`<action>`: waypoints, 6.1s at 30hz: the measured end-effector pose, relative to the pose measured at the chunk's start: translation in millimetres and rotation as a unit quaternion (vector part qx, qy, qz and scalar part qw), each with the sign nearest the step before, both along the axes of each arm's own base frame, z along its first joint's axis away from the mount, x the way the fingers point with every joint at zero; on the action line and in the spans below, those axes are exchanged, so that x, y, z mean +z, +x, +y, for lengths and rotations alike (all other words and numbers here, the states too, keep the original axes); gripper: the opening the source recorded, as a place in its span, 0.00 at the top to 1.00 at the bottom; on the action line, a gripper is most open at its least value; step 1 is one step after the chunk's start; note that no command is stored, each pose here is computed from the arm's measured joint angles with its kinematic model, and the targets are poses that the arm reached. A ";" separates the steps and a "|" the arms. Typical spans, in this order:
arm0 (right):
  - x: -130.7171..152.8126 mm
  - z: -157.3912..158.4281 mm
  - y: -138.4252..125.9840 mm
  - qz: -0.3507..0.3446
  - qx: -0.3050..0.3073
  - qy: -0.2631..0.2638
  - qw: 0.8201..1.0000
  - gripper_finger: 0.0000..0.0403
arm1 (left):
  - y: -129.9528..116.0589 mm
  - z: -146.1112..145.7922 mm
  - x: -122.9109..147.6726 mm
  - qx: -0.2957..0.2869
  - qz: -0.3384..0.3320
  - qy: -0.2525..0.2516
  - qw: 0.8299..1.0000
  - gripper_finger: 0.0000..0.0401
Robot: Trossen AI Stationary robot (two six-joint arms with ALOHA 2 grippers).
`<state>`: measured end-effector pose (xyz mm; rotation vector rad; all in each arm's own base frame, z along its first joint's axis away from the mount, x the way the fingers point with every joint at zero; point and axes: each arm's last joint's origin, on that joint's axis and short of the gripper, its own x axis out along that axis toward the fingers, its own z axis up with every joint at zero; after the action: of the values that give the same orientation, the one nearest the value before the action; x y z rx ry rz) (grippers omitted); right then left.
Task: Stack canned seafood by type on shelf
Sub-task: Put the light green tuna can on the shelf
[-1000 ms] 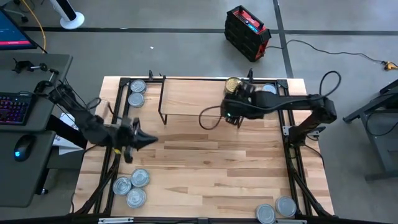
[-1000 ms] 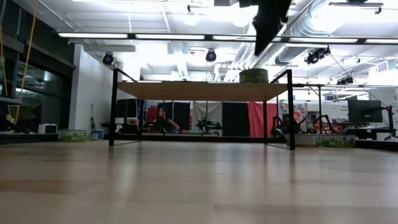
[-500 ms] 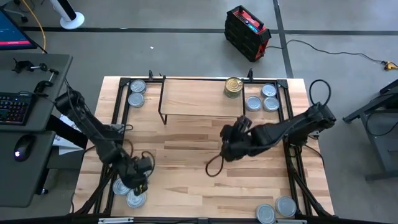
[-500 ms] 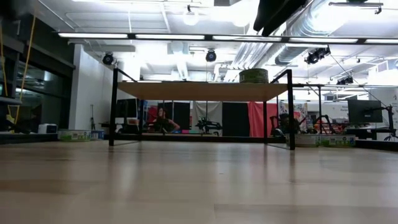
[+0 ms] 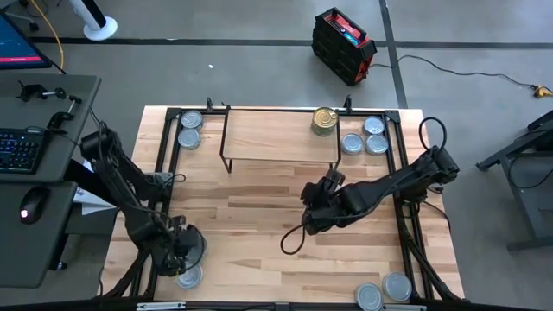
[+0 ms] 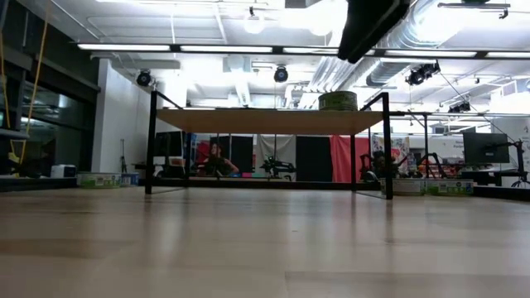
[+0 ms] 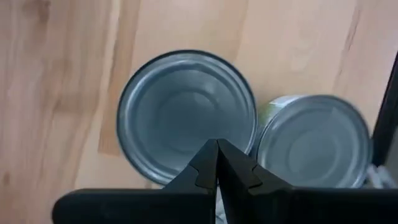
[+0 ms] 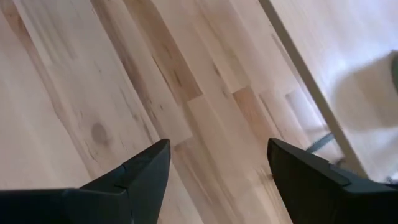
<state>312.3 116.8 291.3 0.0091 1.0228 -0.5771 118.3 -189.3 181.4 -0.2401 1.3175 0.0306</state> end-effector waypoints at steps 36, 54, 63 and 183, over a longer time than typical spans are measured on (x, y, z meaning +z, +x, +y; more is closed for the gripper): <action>-92.1 79.8 -22.6 -0.137 0.007 0.290 0.947 0.53 | 146.7 35.1 12.7 -0.086 -0.178 0.060 0.978 1.00; -164.4 39.5 64.9 -0.143 -0.031 0.389 0.910 0.99 | 96.6 32.5 -17.3 0.034 -0.281 0.040 0.958 1.00; -172.4 48.4 93.7 -0.152 -0.042 0.379 0.912 1.00 | 115.2 50.6 -16.8 -0.019 -0.287 0.056 0.956 1.00; -134.7 60.7 118.6 -0.133 0.214 0.390 0.885 1.00 | 120.4 -11.4 -58.5 -0.102 -0.223 0.109 0.963 1.00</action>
<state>431.0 177.5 156.5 0.5497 0.8895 0.2652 238.6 -200.7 122.9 0.0766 0.8750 -0.0508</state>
